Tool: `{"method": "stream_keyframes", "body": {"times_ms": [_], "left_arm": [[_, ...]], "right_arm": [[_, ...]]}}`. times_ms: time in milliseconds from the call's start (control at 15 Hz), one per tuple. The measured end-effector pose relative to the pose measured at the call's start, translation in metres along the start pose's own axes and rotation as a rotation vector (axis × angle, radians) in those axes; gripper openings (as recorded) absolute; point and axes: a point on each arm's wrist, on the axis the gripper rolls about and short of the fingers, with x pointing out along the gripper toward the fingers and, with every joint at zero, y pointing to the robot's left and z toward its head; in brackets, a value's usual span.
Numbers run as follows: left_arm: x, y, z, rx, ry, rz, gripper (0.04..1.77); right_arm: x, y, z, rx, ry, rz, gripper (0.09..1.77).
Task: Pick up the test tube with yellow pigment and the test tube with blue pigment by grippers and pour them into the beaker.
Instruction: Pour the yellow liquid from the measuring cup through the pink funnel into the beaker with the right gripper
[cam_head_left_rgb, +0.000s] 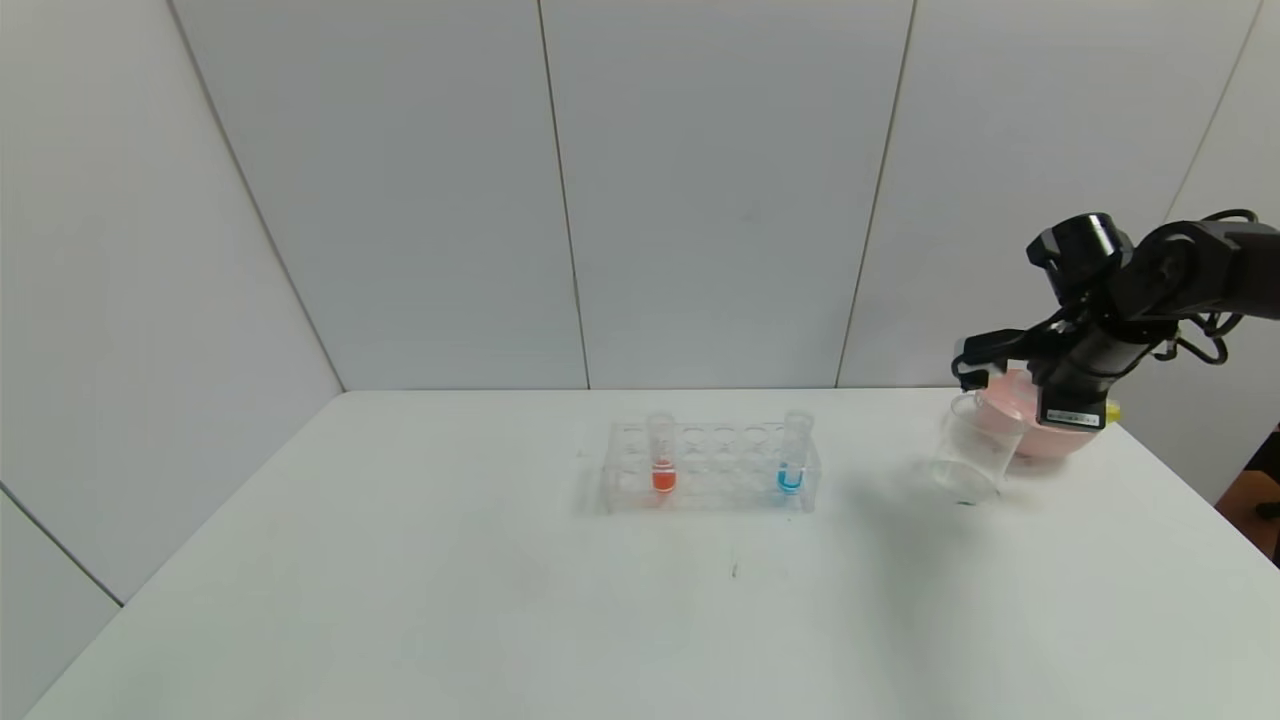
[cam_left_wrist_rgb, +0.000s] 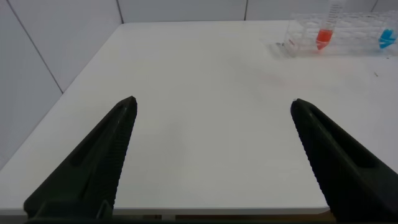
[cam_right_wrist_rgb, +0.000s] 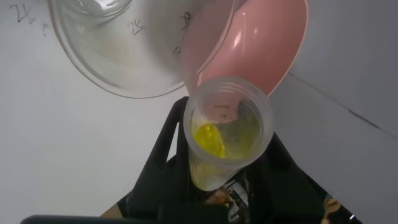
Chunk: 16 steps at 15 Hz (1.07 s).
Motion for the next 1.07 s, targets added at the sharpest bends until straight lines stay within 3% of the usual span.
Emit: {"method": "stream_keyframes", "body": {"times_ms": [1067], "left_arm": [[0.000,0.000,0.000,0.000,0.000,0.000,1.76]], "right_arm": [[-0.002,0.012,0.019,-0.144,0.201,-0.035,0.57]]}}
